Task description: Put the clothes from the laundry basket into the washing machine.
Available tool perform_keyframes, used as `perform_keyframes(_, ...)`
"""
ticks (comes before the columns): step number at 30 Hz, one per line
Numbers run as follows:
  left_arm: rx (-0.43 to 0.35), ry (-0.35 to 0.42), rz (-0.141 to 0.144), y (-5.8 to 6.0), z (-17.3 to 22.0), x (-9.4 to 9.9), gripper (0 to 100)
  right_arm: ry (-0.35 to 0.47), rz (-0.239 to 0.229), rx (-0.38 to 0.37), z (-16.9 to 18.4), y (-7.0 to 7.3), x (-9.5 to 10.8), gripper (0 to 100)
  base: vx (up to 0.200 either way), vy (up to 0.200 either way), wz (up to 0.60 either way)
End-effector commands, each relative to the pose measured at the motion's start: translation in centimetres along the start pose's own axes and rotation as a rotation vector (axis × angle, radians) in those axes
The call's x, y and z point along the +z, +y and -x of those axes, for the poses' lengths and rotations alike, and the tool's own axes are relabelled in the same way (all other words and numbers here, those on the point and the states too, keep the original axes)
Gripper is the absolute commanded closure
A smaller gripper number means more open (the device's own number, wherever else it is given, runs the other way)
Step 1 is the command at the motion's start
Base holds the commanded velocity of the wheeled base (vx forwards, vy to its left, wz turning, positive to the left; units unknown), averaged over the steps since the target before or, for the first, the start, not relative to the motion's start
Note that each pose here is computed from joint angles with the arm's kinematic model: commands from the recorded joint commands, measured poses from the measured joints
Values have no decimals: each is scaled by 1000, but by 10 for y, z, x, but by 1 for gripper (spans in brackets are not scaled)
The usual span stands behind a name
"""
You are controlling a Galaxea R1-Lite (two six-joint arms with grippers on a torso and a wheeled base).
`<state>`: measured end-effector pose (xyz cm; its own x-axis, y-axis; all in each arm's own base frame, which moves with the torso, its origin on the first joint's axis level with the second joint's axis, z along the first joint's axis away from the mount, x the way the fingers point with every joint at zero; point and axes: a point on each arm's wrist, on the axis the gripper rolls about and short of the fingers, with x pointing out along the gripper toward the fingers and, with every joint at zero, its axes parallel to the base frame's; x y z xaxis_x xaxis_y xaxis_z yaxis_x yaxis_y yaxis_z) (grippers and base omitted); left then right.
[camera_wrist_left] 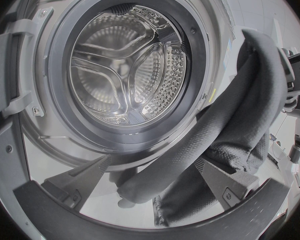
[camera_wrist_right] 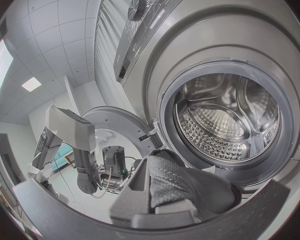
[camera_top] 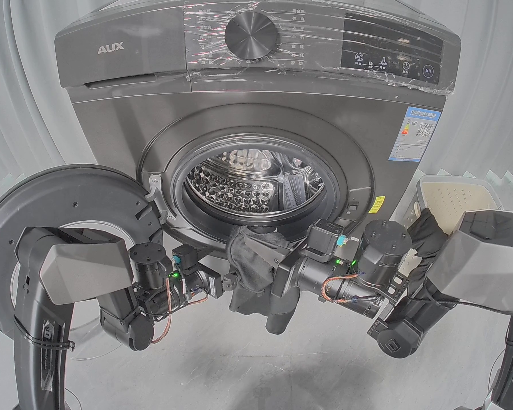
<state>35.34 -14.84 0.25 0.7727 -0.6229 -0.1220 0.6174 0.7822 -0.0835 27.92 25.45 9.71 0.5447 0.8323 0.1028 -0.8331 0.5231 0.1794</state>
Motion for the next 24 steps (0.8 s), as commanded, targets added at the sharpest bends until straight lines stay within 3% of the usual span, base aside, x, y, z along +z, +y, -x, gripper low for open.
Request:
perform_keyframes(1,-6,9,1,0,-8,-10,0,-7,1,12,0,4,3,100,0,0,0)
perform_keyframes(6,-39,20,-1,-13,-9,-11,0,-11,2,10,-1,3,3,100,0,0,0)
perform_keyframes(8,-67,33,-5,-24,-9,-13,0,-12,2,10,-1,3,4,100,0,0,0)
perform_keyframes(14,-121,52,-12,-43,-9,-17,0,-18,5,3,1,1,4,100,0,0,0)
perform_keyframes(18,-135,56,-19,-48,-8,-17,0,-21,6,-4,2,-2,5,100,0,0,0)
perform_keyframes(24,-172,81,-23,-66,11,-8,0,-29,21,-43,4,-17,7,100,0,0,0)
